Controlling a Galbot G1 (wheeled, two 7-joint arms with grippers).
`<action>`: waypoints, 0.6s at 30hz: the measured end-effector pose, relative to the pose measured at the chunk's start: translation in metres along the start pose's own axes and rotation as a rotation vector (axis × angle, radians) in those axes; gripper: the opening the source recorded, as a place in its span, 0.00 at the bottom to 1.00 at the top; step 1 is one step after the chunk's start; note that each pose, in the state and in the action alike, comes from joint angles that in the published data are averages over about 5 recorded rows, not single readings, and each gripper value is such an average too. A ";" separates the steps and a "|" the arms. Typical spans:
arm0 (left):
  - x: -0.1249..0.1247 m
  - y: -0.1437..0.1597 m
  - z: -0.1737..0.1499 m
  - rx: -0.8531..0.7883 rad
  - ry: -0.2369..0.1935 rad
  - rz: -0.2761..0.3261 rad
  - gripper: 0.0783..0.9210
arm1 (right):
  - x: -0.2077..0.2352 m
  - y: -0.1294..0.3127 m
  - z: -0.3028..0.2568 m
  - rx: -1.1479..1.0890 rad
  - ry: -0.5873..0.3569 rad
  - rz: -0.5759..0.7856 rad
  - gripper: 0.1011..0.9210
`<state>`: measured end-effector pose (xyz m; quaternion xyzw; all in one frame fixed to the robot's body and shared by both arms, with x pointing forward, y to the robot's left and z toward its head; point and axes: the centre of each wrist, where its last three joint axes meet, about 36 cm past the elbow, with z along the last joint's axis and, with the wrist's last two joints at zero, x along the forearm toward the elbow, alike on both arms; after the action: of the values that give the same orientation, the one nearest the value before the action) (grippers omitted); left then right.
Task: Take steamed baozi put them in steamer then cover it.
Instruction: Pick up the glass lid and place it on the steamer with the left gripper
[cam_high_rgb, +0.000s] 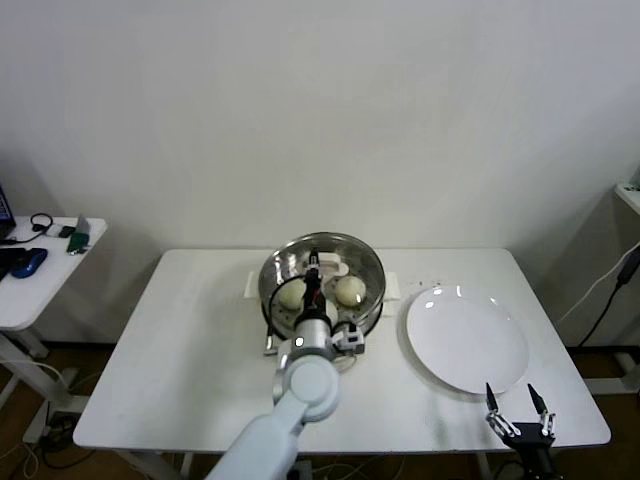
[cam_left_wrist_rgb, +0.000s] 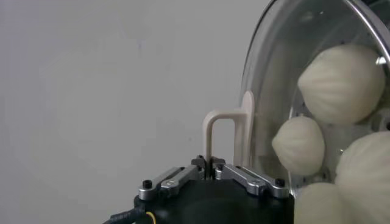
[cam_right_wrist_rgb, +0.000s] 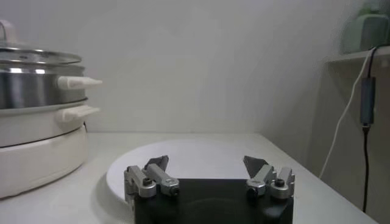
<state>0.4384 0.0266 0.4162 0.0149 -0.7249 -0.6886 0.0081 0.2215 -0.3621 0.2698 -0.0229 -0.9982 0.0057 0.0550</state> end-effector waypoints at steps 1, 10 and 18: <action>0.000 -0.001 0.000 -0.002 0.001 0.002 0.07 | 0.000 0.000 0.000 0.000 -0.001 0.000 0.88; -0.004 -0.008 0.001 -0.023 0.004 0.003 0.07 | 0.000 -0.001 0.001 -0.002 -0.006 0.003 0.88; -0.005 -0.011 0.004 -0.039 0.003 0.003 0.07 | 0.000 0.000 0.001 -0.001 -0.013 0.005 0.88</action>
<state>0.4433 0.0304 0.4049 0.0145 -0.7113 -0.7027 0.0105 0.2219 -0.3623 0.2689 -0.0256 -0.9985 0.0054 0.0487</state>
